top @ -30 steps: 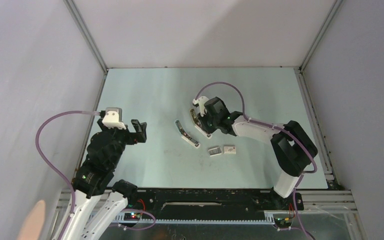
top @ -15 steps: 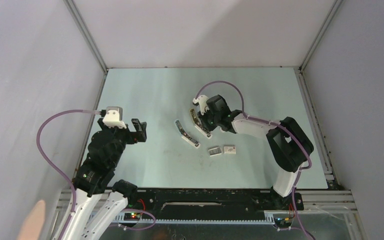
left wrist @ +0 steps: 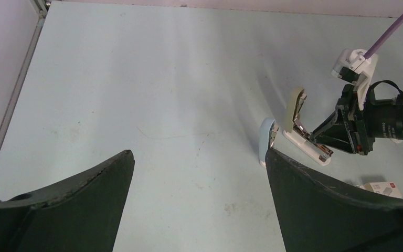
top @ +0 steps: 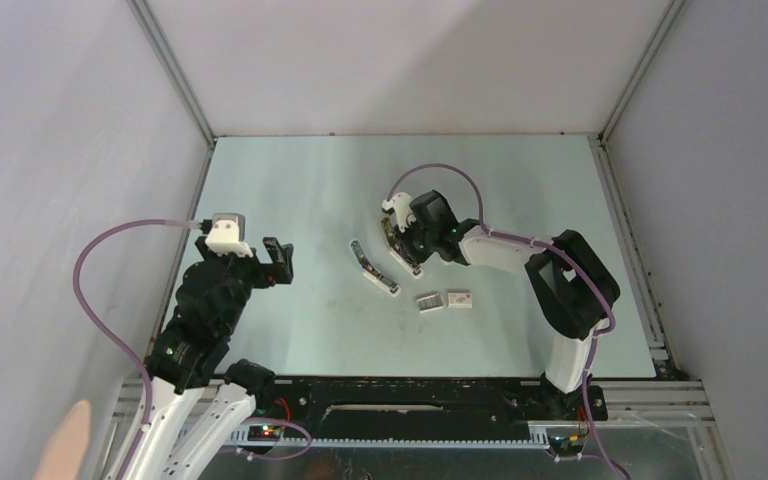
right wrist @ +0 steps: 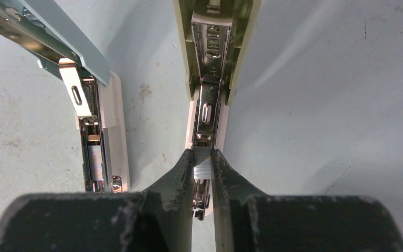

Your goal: Load the staples into the stapler

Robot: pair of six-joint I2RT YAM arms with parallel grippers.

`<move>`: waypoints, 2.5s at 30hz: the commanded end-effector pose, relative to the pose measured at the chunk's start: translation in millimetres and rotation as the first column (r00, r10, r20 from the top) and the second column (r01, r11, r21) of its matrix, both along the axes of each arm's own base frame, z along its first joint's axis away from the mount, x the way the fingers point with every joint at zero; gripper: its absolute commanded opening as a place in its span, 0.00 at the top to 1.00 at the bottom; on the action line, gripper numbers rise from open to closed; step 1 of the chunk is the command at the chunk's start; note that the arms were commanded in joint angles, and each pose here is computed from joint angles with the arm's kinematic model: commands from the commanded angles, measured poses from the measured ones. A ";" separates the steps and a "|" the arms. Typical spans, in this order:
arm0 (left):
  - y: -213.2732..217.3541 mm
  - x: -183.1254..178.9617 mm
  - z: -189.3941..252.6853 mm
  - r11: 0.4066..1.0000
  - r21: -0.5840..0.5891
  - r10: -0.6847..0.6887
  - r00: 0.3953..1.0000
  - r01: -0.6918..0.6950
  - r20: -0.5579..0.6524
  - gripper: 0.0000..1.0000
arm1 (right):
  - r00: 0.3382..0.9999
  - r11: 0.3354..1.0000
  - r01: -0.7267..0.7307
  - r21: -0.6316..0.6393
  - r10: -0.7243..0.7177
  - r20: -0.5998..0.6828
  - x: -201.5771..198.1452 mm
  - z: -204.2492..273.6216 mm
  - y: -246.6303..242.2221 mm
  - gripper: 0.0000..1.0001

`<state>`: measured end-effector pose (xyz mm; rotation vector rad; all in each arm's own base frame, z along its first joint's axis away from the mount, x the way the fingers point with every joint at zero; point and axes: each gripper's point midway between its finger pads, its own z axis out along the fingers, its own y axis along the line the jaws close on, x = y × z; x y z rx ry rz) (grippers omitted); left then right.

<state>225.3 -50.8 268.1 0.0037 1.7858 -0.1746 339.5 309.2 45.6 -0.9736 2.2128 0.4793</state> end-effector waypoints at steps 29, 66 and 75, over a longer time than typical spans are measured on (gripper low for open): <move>-2.7 3.2 7.8 1.000 -0.007 -0.013 0.999 0.014 0.032 0.02 | 0.994 0.996 0.066 0.068 -0.072 0.082 14.1 45.1 10.1 0.86; -3.3 3.1 8.4 1.000 -0.009 -0.017 0.999 0.017 0.034 0.02 | 0.997 0.996 0.062 0.062 -0.064 0.032 9.5 25.0 13.3 0.86; -3.3 3.0 8.7 1.000 -0.009 -0.017 0.999 0.017 0.035 0.02 | 0.997 0.995 0.080 0.061 -0.080 0.008 8.3 18.7 13.0 0.86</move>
